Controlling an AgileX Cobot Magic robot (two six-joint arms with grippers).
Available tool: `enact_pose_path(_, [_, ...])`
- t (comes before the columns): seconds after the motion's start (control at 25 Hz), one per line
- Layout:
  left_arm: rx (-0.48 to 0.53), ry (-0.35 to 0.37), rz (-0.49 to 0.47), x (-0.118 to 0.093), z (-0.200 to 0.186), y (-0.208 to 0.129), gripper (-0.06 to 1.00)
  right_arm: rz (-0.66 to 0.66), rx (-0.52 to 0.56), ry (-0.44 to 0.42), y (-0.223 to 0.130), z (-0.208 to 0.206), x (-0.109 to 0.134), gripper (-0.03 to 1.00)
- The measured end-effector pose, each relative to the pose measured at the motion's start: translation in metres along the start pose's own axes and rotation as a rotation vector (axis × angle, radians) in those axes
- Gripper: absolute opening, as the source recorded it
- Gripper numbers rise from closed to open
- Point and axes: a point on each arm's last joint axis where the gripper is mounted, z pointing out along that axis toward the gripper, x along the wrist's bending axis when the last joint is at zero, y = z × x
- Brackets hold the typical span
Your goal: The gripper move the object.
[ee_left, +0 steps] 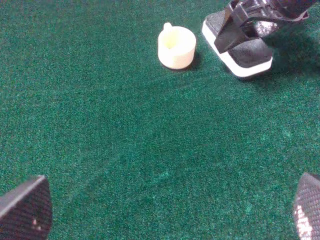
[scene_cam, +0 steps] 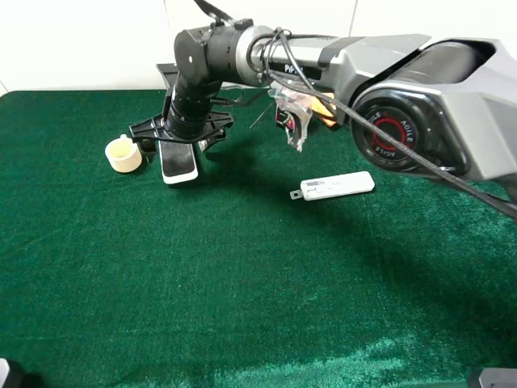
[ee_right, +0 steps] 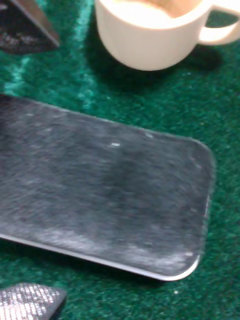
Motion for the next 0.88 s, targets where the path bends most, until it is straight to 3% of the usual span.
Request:
enact_pose_path(0.36, [0.000,0.000,0.000,0.000,0.000,0.000,0.98,-0.026,0.047,-0.013,0.008,-0.050,0.009,0.70])
enact_pose_path(0.72, [0.000,0.000,0.000,0.000,0.000,0.000,0.98,-0.085,0.167,-0.041,0.005,-0.122,0.018,0.70])
enact_pose_path(0.88, [0.000,0.000,0.000,0.000,0.000,0.000,0.98,-0.103,0.121,-0.034,0.010,-0.154,0.023,0.70])
